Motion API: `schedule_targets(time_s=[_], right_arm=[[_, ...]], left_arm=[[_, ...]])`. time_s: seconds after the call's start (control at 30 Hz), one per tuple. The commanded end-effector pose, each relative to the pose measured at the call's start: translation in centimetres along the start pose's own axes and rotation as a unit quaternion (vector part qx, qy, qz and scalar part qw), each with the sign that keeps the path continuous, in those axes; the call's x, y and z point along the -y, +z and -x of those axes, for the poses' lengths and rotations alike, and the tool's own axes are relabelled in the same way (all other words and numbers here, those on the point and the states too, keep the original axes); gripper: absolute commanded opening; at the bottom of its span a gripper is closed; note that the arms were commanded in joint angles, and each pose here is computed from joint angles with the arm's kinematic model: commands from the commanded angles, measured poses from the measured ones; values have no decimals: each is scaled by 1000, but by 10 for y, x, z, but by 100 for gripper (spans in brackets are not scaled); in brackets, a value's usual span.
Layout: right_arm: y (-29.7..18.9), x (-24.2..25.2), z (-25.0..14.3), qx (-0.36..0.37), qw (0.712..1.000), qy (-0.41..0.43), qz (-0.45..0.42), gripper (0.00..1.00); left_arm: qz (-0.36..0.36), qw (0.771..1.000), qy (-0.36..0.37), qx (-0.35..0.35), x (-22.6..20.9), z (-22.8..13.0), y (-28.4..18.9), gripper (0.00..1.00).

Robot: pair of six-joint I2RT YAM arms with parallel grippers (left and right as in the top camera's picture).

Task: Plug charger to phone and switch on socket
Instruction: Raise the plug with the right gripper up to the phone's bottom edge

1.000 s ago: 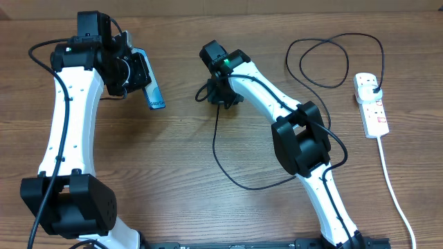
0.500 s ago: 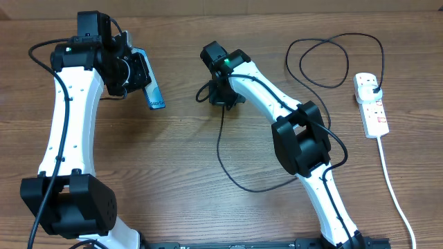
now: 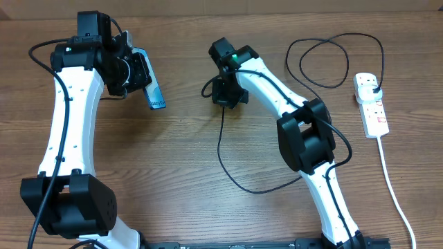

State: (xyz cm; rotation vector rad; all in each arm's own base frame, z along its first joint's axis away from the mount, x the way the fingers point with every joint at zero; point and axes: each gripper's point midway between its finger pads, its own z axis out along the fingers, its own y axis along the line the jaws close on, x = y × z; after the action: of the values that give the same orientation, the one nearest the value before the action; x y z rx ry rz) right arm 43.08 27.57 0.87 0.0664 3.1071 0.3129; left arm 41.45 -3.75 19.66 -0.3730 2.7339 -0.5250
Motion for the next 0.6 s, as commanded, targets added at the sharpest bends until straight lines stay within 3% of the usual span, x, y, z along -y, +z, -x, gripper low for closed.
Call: schedule_targets(time_s=[0.0,0.1,0.17,0.27,0.3,0.37,0.47,0.57], right_arm=[[-50,-17,4,6,997,-6,79,4],[-73,-29,-1,-10,988,-33,148,4],[-101,-39,-7,-21,975,-63,211,4],[-133,-45,-15,-25,961,-90,261,4],[-153,-47,-21,-24,953,-101,285,4],[-179,-51,-33,-22,941,-127,313,4],[-208,-57,-50,-19,925,-165,343,4],[-231,-66,-72,-24,901,-209,379,4]], left_arm=[[-31,999,16,4,15,2,-5,4],[-108,993,50,2,42,2,-9,4],[-227,969,100,13,83,6,-24,4],[-327,935,134,28,114,11,-45,4],[-382,909,161,43,130,15,-61,4],[-436,880,180,59,144,22,-82,4],[-462,868,169,72,149,36,-97,4],[-505,836,199,74,161,35,-118,4]])
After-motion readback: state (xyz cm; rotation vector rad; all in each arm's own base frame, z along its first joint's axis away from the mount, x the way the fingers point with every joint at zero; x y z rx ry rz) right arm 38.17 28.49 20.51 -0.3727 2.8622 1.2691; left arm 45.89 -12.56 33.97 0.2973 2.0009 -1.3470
